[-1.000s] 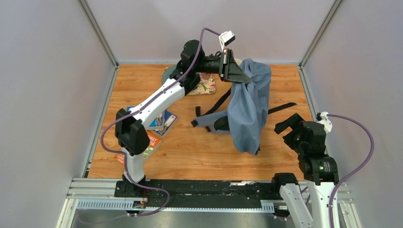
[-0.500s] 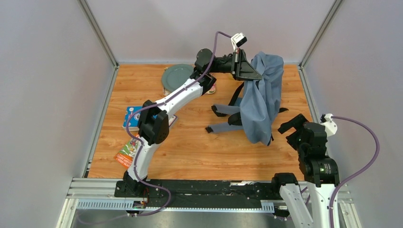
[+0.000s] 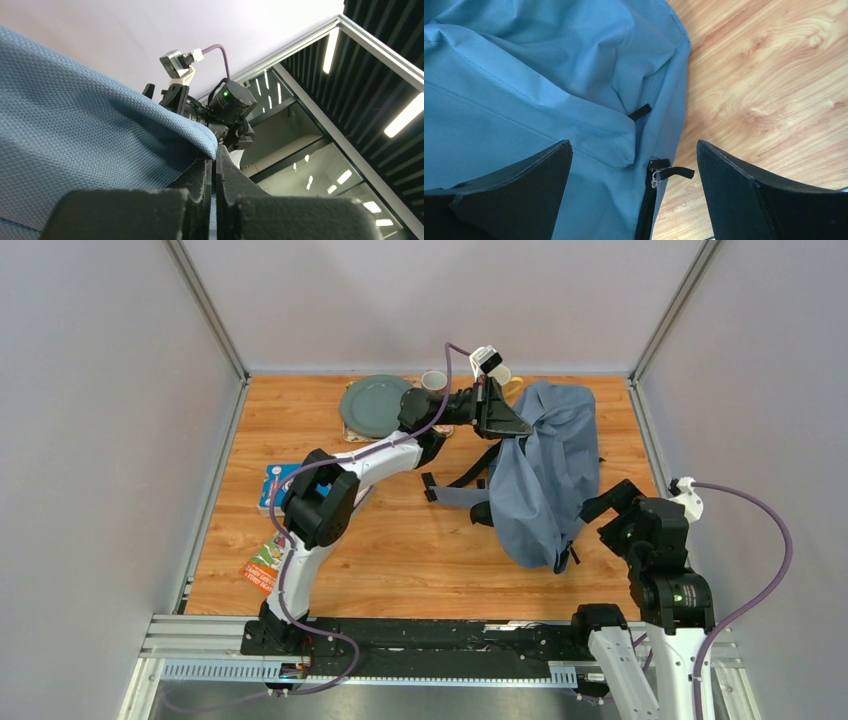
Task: Pack the student bag
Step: Place the student bag at the center of the board.
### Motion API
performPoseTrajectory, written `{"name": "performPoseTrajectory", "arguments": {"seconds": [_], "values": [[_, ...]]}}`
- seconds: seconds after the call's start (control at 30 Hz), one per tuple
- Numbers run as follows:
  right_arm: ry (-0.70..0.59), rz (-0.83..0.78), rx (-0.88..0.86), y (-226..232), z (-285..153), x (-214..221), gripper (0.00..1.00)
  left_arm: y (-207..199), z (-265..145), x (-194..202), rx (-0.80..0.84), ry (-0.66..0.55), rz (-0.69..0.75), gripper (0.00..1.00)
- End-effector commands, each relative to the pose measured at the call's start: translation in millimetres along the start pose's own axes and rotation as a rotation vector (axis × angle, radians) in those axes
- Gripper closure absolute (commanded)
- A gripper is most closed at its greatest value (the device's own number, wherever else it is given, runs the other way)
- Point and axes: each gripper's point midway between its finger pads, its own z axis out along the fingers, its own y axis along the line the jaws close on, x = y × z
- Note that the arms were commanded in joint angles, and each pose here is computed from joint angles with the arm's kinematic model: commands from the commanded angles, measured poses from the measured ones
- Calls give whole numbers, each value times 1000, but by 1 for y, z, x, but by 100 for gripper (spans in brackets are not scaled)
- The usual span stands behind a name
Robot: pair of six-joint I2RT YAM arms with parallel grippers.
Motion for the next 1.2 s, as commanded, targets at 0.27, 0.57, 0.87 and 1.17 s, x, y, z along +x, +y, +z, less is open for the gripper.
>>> {"name": "performPoseTrajectory", "arguments": {"seconds": [0.27,0.57,0.87,1.17], "values": [[104,-24,-150,20,6,28,2,-24,-82,80,12,-59,102,100],[180,-37,-160,19,24,48,2,27,-141,156,-172,-67,7,69],[206,-34,-109,9,43,60,2,48,-184,184,-291,-177,-28,20],[228,-32,-78,4,57,68,2,98,-245,197,-876,-225,100,19]]}}
